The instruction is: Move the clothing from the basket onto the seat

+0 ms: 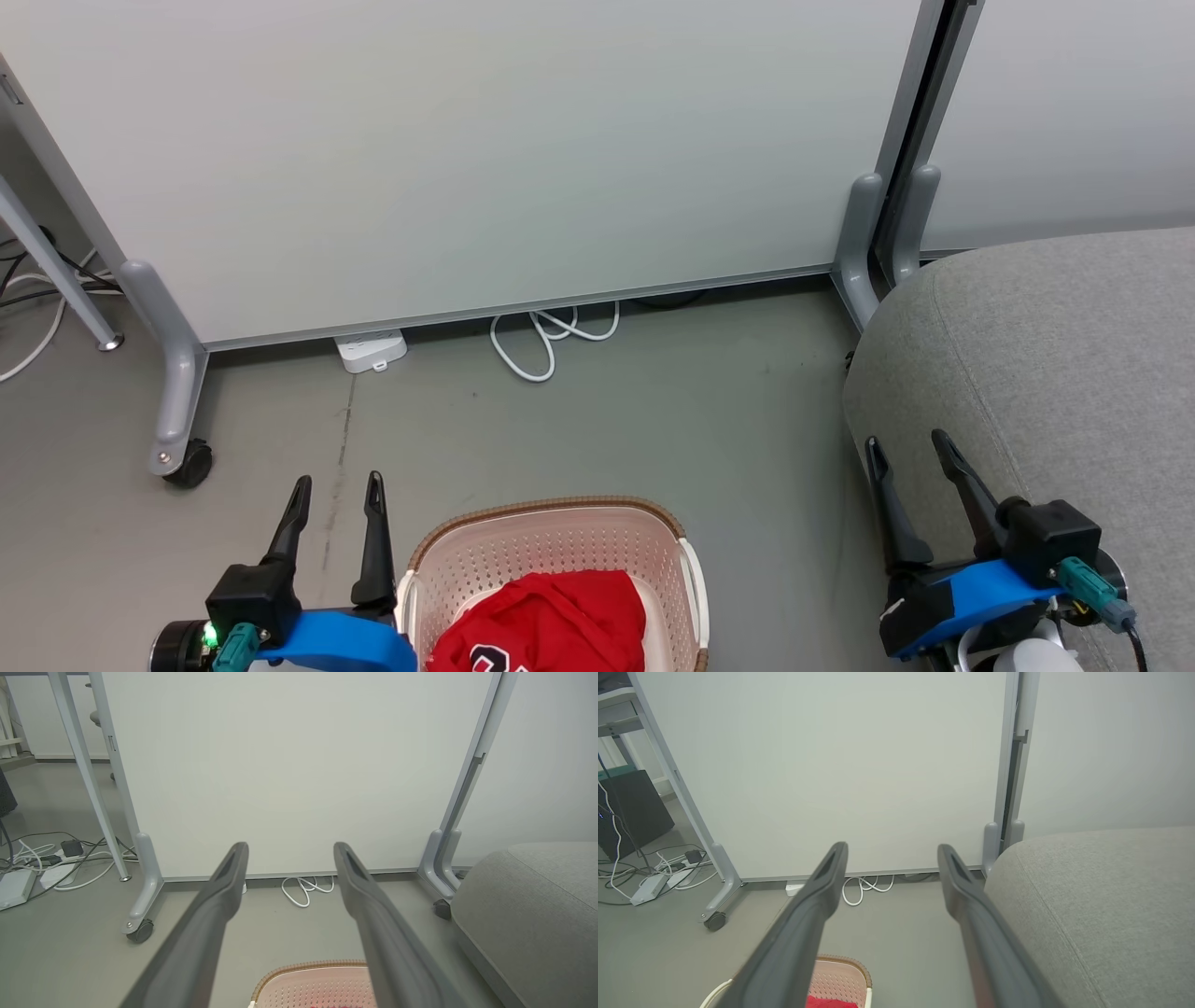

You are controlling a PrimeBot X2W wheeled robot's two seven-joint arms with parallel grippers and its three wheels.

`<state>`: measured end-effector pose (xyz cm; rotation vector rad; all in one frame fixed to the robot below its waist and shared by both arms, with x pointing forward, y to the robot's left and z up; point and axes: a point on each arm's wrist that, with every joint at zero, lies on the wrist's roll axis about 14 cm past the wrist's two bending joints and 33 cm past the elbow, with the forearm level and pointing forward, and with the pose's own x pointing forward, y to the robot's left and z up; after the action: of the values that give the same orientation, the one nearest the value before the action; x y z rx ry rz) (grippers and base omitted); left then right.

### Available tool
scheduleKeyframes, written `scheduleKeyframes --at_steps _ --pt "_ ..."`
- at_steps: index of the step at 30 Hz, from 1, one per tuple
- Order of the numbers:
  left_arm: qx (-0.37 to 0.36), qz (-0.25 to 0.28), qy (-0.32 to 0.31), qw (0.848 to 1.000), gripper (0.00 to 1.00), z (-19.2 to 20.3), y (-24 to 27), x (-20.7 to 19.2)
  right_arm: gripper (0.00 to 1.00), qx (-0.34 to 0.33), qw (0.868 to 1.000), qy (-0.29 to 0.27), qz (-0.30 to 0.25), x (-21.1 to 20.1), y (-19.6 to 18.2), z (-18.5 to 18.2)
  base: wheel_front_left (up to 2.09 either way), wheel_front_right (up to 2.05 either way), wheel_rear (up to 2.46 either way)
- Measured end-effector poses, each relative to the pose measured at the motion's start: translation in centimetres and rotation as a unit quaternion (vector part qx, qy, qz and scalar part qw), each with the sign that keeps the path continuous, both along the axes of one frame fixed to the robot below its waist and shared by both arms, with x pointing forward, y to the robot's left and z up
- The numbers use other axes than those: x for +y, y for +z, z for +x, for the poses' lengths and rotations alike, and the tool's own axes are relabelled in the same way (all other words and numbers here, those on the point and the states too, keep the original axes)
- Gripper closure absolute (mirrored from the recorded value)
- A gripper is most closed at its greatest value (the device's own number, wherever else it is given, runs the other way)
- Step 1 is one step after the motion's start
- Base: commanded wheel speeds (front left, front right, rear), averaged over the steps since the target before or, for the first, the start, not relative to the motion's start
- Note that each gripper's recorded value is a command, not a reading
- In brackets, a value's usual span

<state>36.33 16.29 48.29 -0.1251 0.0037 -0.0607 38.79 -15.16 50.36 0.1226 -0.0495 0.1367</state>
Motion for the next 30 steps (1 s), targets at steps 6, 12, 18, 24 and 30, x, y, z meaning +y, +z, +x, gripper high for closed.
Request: scheduleKeyframes --at_steps 6,12,18,24,30 --pt "-0.005 0.018 -0.007 1.0 0.0 0.0 0.1 -0.3 0.0 -0.005 1.0 0.006 -0.02 0.2 0.1 0.0 0.0 0.0 0.0" --pt "-0.005 0.018 -0.008 1.0 0.0 0.0 0.1 -0.4 0.0 -0.006 1.0 0.006 -0.021 0.2 0.1 0.0 0.0 0.0 0.0" --pt "-0.002 0.017 -0.009 1.0 0.0 0.0 -0.1 -0.5 0.0 -0.005 1.0 0.005 -0.02 0.2 0.0 0.1 0.0 0.0 0.0" --pt "0.061 0.034 -0.042 0.997 0.0 0.9 -3.7 -1.1 0.0 -0.017 1.0 0.019 -0.013 1.2 0.8 1.8 0.0 0.0 0.0" --pt "0.124 0.063 -0.102 0.985 0.0 5.2 -7.3 -3.2 0.0 -0.02 1.0 0.017 -0.007 0.9 0.5 4.8 0.0 0.0 0.0"
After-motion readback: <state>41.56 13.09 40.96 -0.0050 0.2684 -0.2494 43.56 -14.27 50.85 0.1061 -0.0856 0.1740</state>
